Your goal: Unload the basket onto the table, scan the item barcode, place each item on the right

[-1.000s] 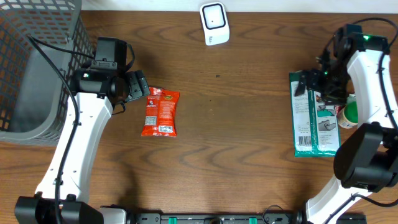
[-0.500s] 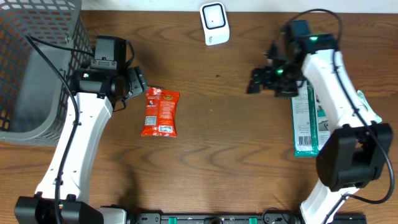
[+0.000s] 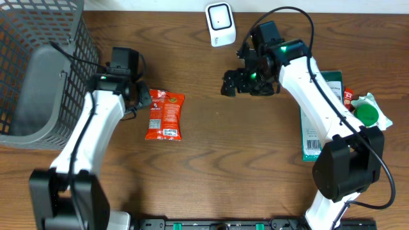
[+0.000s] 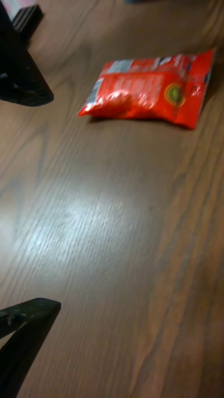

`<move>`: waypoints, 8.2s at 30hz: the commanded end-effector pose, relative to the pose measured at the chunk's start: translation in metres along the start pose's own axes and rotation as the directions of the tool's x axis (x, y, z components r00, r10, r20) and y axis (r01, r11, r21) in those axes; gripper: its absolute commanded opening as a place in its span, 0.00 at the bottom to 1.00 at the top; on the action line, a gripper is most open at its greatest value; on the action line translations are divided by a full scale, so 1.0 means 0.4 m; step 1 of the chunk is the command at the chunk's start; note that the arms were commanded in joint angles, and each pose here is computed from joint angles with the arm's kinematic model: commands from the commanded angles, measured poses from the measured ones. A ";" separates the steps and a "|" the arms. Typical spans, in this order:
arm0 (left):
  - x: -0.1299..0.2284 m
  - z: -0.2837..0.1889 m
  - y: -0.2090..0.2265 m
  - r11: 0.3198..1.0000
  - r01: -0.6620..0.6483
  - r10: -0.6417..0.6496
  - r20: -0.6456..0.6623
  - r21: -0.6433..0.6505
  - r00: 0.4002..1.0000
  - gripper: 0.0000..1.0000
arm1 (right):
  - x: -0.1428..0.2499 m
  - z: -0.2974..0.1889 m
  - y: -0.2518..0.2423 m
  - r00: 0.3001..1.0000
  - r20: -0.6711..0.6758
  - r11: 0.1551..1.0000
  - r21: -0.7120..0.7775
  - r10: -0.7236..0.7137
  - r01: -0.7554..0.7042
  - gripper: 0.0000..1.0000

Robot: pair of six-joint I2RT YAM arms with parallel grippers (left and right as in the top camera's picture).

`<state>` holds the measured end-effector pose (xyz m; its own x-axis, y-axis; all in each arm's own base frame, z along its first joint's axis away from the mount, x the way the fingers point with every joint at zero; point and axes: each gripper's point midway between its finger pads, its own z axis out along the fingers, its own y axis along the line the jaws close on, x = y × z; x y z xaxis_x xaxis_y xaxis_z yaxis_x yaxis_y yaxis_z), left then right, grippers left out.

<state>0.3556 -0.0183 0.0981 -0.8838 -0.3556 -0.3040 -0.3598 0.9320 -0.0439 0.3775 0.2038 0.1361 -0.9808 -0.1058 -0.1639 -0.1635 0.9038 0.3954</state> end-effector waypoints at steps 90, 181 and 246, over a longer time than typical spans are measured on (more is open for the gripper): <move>0.285 0.121 -0.435 0.814 -0.420 0.499 -0.110 0.402 0.860 0.23 | 0.144 0.276 -0.031 0.999 0.044 0.893 -0.449 0.024 -0.002 0.14; 0.327 0.010 -0.445 0.853 -0.353 0.403 -0.055 0.384 0.914 0.34 | 0.232 0.090 -0.087 0.996 0.003 0.994 -0.056 0.090 -0.089 0.68; 0.546 0.123 -0.399 0.867 -0.378 0.460 -0.227 0.326 0.858 0.26 | 0.215 0.210 -0.176 0.997 -0.036 0.991 -0.119 0.061 -0.065 0.50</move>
<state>0.2367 -0.2397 -0.0005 -0.9907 0.1155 -0.0720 0.1294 0.9629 -0.2368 0.3280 0.1575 0.0270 -0.9811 -0.0667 -0.1818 -0.1465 0.8694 0.4718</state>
